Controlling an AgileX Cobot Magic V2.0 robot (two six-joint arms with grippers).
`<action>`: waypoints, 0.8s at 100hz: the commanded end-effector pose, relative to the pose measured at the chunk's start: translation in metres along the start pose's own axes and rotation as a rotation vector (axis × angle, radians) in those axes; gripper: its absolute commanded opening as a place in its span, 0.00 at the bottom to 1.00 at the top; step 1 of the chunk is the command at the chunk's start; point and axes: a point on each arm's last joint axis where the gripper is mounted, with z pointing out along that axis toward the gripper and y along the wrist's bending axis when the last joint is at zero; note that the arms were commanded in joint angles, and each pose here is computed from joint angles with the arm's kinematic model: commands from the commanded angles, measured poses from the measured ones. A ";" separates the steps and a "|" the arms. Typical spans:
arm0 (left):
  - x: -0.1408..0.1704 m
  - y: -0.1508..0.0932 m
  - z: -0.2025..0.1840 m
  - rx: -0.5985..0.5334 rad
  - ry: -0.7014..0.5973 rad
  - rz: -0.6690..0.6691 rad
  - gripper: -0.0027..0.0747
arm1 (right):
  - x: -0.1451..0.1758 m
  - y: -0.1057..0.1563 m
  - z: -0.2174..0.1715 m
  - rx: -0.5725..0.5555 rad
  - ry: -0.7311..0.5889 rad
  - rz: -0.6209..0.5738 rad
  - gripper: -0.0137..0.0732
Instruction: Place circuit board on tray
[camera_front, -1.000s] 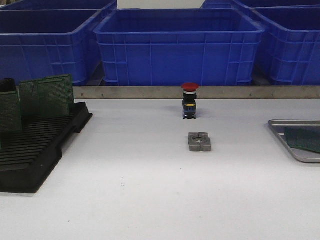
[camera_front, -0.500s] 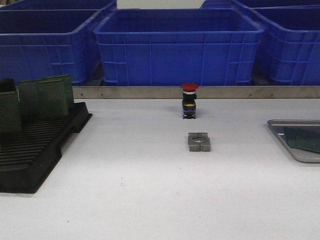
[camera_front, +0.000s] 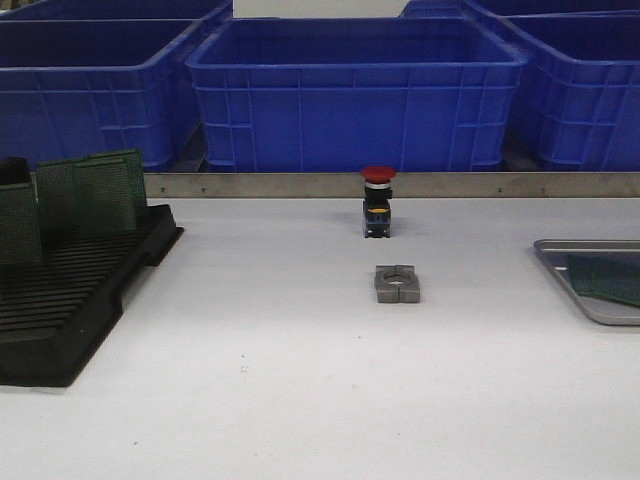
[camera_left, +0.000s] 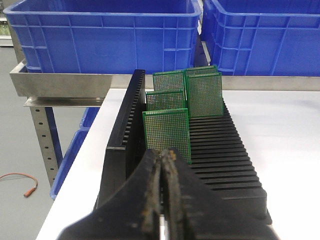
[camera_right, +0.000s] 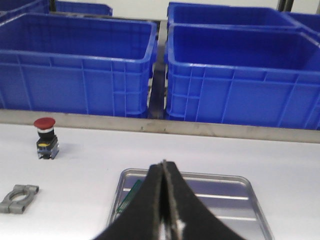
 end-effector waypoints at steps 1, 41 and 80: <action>0.008 0.000 0.001 0.014 -0.059 -0.008 0.01 | -0.001 0.000 -0.004 0.004 -0.175 0.008 0.03; 0.007 0.000 0.001 0.014 -0.062 -0.008 0.01 | 0.014 0.001 -0.012 -0.003 -0.133 0.016 0.03; 0.007 0.000 0.001 0.014 -0.062 -0.008 0.01 | 0.014 0.001 -0.012 -0.003 -0.132 0.017 0.03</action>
